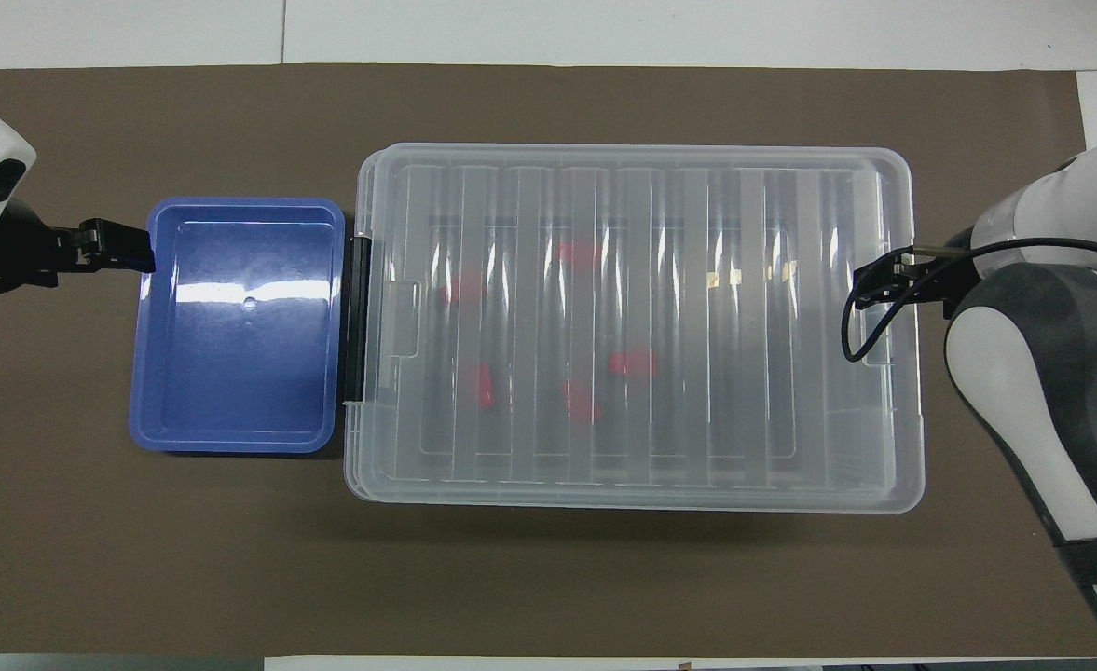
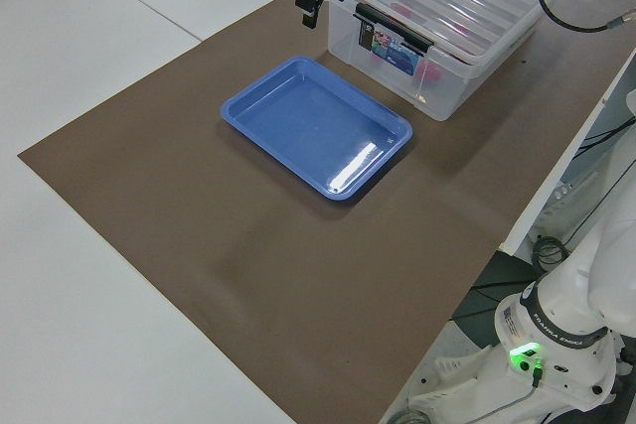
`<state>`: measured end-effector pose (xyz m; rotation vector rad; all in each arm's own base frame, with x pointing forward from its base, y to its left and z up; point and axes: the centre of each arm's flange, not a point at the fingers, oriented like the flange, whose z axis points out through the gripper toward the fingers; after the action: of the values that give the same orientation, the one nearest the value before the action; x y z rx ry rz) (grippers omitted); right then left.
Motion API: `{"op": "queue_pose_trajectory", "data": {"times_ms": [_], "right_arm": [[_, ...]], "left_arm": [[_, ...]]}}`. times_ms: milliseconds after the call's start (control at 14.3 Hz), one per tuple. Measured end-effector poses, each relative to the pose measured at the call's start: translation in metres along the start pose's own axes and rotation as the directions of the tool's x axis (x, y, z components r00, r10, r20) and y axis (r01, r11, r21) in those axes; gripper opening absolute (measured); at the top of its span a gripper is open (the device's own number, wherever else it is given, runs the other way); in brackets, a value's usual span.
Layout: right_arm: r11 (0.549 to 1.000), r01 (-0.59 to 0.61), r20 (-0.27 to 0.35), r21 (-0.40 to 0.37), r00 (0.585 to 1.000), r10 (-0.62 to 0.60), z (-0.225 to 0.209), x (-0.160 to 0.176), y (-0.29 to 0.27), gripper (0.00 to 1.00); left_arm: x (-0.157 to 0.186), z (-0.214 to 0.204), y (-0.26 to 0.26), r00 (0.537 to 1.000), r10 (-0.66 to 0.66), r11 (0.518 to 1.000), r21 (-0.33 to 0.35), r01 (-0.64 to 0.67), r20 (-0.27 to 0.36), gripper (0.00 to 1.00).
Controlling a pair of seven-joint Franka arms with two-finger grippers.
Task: Place red block in blue tray from box
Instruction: 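Reach the right gripper to the clear lid's edge and grip it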
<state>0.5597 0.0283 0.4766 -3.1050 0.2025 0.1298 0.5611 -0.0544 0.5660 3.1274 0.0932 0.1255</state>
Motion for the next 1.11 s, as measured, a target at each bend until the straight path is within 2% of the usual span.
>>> {"op": "queue_pose_trajectory", "data": {"times_ms": [279,488,1115], "right_arm": [[1.000,0.010,0.013,-0.003,1.000,-0.010,0.010,-0.005,0.002,1.00],[0.998,0.060,0.006,-0.009,0.998,-0.060,0.019,-0.007,0.011,1.00],[0.995,0.100,0.004,-0.026,0.995,-0.100,0.023,-0.008,0.046,1.00]], "left_arm": [[0.000,0.000,0.000,1.000,0.000,1.000,0.000,0.000,0.000,1.00],[0.000,0.000,0.000,1.000,0.000,1.000,0.000,0.000,0.000,1.00],[0.000,0.000,0.000,1.000,0.000,1.000,0.000,0.000,0.000,1.00]]}}
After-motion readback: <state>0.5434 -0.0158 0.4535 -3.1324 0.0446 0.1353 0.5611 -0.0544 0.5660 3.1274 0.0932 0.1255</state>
